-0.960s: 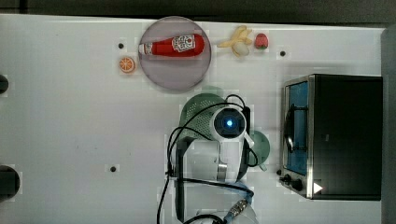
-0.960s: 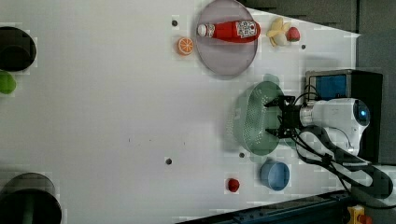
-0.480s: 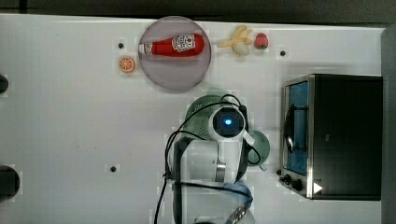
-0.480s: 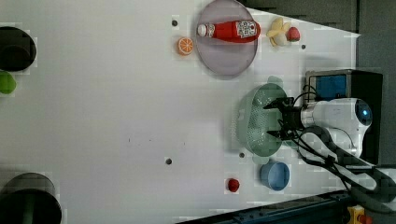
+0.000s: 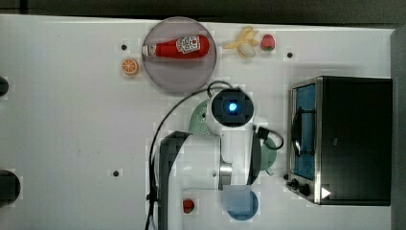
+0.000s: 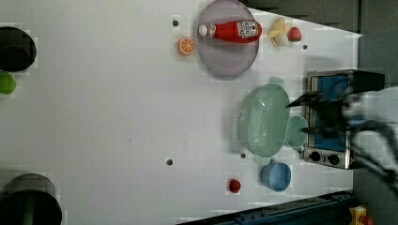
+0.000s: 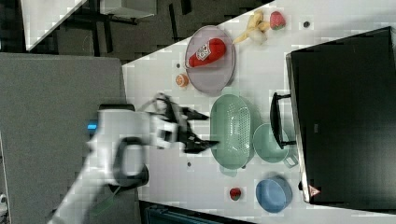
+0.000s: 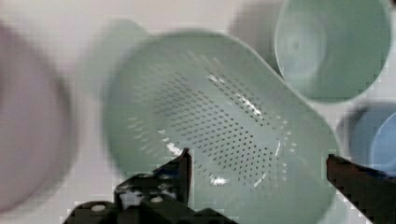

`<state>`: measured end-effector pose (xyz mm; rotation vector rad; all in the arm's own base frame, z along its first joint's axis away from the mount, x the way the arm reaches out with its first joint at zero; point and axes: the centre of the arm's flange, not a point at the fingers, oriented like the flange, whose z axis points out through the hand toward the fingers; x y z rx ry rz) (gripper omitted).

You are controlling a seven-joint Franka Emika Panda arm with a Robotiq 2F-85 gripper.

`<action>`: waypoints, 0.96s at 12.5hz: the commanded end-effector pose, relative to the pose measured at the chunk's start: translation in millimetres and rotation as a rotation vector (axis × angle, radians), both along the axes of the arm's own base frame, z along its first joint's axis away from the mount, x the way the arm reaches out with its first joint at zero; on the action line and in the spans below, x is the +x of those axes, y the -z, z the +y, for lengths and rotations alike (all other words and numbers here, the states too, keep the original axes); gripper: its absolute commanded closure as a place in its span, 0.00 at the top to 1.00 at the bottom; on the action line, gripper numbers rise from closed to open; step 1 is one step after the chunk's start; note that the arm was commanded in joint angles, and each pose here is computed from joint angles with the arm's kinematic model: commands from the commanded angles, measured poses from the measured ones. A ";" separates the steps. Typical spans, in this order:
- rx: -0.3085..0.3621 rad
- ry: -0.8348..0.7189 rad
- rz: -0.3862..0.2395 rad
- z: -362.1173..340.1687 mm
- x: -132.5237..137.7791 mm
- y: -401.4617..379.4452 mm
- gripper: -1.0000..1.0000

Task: Drag strainer left to right.

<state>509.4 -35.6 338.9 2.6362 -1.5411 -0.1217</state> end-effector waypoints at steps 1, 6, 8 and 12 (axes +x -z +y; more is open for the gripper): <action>0.015 -0.186 -0.102 -8.4 4.5 -130.1 1.00; 0.042 -0.203 -0.035 -5.3 -14.6 -238.7 1.00; 0.041 -0.210 -0.055 -5.9 -14.9 -258.7 1.00; 0.045 -0.213 -0.030 -5.1 -17.6 -257.5 1.00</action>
